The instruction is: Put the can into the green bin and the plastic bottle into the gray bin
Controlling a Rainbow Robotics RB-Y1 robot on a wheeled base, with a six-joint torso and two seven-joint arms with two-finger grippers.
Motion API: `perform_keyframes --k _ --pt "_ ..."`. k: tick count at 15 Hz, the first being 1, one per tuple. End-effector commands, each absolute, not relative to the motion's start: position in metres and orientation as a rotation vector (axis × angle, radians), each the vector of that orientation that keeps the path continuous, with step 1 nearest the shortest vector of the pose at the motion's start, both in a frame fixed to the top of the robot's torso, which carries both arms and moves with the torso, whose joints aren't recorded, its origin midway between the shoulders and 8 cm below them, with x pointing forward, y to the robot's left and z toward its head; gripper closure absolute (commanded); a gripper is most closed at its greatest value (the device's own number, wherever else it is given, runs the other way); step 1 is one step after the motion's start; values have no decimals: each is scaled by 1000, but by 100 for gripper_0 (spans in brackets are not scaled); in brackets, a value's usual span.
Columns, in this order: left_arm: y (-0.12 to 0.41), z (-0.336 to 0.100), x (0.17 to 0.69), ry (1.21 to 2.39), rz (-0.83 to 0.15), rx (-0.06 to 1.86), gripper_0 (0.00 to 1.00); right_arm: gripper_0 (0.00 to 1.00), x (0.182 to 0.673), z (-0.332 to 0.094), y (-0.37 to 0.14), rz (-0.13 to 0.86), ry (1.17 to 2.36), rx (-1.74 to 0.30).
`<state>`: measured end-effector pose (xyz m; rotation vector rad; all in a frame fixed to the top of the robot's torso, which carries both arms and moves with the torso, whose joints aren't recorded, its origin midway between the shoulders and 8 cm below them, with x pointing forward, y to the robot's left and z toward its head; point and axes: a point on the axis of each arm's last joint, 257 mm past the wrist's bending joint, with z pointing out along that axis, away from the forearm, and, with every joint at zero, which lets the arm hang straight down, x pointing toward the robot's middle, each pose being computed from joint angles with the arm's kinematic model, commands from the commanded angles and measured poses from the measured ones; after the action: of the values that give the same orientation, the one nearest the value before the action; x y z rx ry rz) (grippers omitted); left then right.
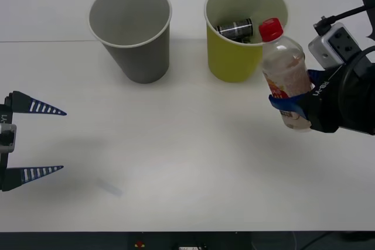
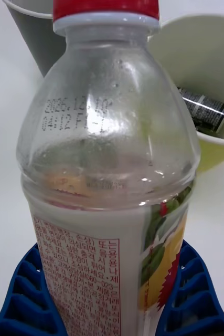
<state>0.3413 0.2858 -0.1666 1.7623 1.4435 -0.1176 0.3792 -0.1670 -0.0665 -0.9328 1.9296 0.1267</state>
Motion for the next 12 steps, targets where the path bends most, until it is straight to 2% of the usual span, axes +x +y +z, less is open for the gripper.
perform_keyframes --k 1,6,12 --pt "286 -167 341 1444 -118 1762 0 100 384 -54 -150 118 1879 -985" --pt "286 -167 341 1444 -118 1762 0 100 392 -20 -116 215 1796 -1091" --pt "286 -167 341 1444 -118 1762 0 100 435 16 -70 208 1764 -1213"
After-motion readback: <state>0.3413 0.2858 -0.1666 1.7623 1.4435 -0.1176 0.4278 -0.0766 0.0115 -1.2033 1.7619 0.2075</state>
